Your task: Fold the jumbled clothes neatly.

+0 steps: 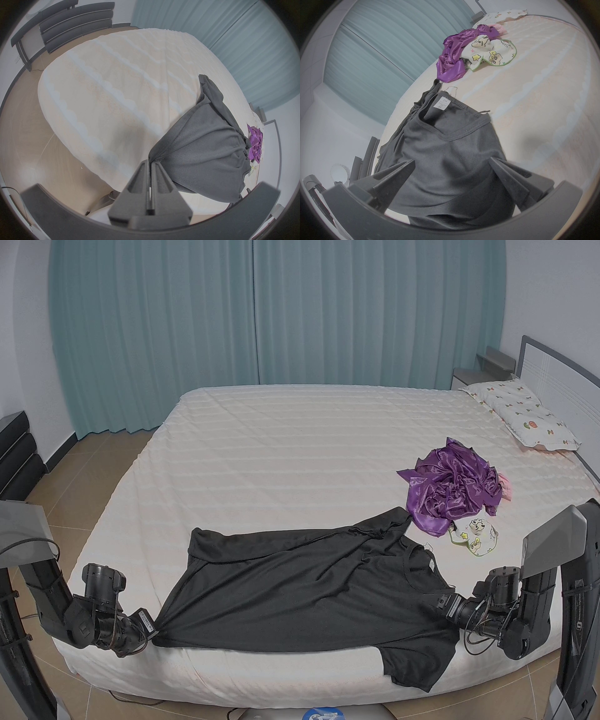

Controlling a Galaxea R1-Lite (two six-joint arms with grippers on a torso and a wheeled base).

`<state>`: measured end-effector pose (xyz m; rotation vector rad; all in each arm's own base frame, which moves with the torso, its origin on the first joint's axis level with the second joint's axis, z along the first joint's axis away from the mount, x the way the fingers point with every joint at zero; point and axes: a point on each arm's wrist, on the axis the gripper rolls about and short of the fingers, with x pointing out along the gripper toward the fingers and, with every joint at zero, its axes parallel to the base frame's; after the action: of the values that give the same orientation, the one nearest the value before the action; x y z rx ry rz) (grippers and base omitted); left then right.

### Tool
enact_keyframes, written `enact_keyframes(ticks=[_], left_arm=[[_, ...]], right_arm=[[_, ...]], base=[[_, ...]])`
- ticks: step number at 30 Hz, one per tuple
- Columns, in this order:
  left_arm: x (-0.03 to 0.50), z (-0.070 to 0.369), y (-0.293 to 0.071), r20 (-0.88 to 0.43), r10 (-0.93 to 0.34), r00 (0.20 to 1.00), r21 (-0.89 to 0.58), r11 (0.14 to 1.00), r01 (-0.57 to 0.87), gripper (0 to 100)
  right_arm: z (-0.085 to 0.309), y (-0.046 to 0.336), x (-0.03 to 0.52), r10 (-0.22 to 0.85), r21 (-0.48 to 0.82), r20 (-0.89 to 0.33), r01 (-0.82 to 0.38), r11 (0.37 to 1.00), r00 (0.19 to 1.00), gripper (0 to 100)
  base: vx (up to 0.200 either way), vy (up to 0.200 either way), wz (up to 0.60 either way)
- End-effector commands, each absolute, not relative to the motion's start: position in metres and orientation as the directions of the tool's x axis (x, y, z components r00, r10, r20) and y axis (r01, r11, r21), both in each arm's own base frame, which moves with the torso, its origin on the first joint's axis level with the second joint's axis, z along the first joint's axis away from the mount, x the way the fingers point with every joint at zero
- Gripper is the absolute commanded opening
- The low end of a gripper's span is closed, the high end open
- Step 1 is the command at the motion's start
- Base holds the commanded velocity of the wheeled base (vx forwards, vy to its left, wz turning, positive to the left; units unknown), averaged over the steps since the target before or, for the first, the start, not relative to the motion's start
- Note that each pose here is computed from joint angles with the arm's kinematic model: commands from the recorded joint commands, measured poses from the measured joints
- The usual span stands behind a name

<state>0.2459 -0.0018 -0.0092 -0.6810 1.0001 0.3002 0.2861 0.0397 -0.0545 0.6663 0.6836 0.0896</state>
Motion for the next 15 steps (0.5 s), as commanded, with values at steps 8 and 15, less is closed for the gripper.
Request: enact_keyframes(ticks=[8,15], left_arm=[[0.249,-0.011,0.003,-0.851,-0.065,0.521,-0.391,0.74,-0.547,0],[0.247,-0.014,0.004,-0.857,-0.086,0.509,-0.399,0.735,-0.547,0]], right_arm=[[-0.034,0.025,0.315,0.25,0.617,-0.47,0.112,0.779,0.846,100],[-0.04,0.023,0.34,0.244,0.614,-0.477,0.122,0.78,0.845,100]], base=[[0.0,0.0,0.0],[0.0,0.0,0.0]])
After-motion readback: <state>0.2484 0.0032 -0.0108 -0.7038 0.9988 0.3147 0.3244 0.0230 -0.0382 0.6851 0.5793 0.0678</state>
